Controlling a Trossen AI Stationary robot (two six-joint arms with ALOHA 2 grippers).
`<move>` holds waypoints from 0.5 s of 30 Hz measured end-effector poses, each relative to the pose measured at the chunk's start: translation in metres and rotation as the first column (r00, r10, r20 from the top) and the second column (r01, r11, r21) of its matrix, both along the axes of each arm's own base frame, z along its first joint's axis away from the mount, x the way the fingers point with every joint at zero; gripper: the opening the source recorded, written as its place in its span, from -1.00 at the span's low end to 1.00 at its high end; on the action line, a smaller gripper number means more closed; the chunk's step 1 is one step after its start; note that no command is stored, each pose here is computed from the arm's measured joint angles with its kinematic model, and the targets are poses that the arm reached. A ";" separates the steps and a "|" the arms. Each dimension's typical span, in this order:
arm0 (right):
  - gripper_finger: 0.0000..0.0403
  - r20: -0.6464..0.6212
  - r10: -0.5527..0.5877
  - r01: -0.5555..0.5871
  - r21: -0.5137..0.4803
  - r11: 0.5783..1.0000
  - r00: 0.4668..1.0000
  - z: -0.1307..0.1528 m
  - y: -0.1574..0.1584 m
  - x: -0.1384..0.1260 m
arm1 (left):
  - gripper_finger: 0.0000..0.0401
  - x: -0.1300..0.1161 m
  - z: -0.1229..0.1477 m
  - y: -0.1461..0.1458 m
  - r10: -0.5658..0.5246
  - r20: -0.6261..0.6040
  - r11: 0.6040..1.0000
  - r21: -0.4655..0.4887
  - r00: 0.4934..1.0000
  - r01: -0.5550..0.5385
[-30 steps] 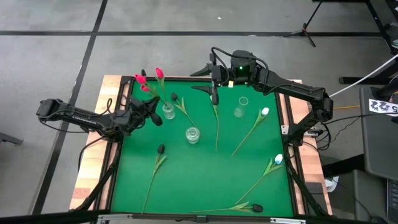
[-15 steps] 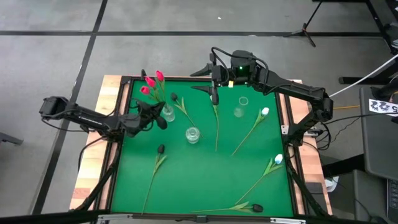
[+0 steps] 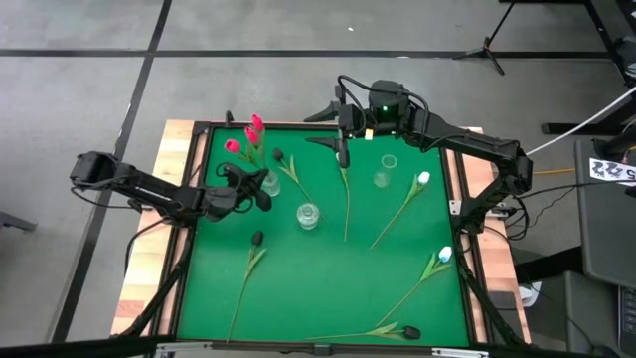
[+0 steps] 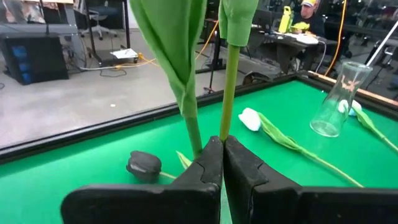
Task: Sort flowers into vase by color
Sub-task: Put the pink tulip into the top left transparent vase
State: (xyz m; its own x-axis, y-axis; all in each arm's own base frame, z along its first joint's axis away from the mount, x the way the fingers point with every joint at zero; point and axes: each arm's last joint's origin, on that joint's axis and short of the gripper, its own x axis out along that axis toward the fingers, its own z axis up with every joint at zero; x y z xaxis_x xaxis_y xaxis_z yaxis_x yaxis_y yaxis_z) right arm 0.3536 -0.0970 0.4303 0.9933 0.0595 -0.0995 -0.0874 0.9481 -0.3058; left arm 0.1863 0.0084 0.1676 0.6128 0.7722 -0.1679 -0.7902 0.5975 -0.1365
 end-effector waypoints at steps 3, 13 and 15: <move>0.00 0.000 0.011 -0.011 0.001 1.000 1.000 0.000 0.000 0.000 | -0.94 0.000 -0.001 0.000 0.002 -0.011 1.000 0.006 1.000 -0.001; 0.00 -0.034 0.053 -0.052 0.018 0.998 0.998 -0.003 0.002 -0.001 | -0.57 0.000 -0.001 0.001 -0.009 -0.087 0.998 0.063 0.996 0.015; 0.00 -0.043 0.053 -0.052 0.021 0.998 0.998 -0.004 0.002 -0.001 | -0.46 0.000 -0.001 0.001 -0.010 -0.086 0.998 0.063 0.996 0.015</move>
